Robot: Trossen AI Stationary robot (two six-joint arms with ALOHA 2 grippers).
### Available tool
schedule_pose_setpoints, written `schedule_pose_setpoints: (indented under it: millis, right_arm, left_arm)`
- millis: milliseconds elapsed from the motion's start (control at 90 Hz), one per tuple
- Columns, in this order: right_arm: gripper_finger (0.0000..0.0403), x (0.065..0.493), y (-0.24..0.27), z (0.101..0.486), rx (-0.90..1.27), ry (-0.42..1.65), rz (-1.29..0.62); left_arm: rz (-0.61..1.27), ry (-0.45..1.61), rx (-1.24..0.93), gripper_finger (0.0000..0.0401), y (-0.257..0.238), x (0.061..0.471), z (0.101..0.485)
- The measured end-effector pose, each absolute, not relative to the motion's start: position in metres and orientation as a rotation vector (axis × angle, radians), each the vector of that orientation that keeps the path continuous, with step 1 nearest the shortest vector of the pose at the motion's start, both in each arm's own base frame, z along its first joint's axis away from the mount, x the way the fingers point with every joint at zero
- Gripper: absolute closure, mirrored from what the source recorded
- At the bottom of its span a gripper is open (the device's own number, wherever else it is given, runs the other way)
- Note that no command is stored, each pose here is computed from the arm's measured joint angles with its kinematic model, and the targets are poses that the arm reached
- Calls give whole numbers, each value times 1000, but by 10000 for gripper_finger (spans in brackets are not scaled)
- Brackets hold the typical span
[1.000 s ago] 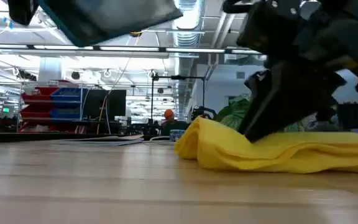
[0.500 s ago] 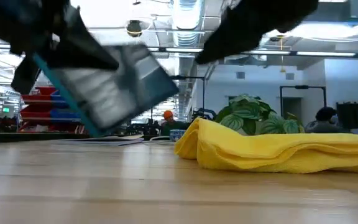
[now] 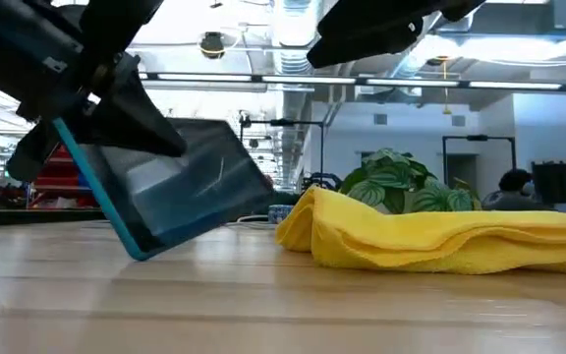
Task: Apply microfiber cloth
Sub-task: Wipe the blue tablet with the microfiber cloth
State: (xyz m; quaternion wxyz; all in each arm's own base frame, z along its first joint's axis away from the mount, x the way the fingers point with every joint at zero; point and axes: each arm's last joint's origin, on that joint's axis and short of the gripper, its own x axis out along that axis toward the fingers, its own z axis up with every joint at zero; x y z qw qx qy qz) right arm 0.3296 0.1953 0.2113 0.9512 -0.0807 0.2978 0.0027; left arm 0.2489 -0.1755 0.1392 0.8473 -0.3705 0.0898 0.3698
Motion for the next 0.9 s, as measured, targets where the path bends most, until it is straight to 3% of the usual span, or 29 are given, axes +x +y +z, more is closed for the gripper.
schedule_pose_setpoints:
  millis: [567, 689, 900]
  right_arm:
    - [191, 329, 197, 212, -165, 598, 11]
    - [191, 330, 196, 219, -187, 570, 26]
    - [191, 327, 174, 265, -159, 534, 94]
  left_arm:
    - [742, 420, -684, 223, -175, 246, 134]
    - [708, 492, -626, 211, -177, 240, 137]
    - [640, 490, -574, 216, -178, 225, 166]
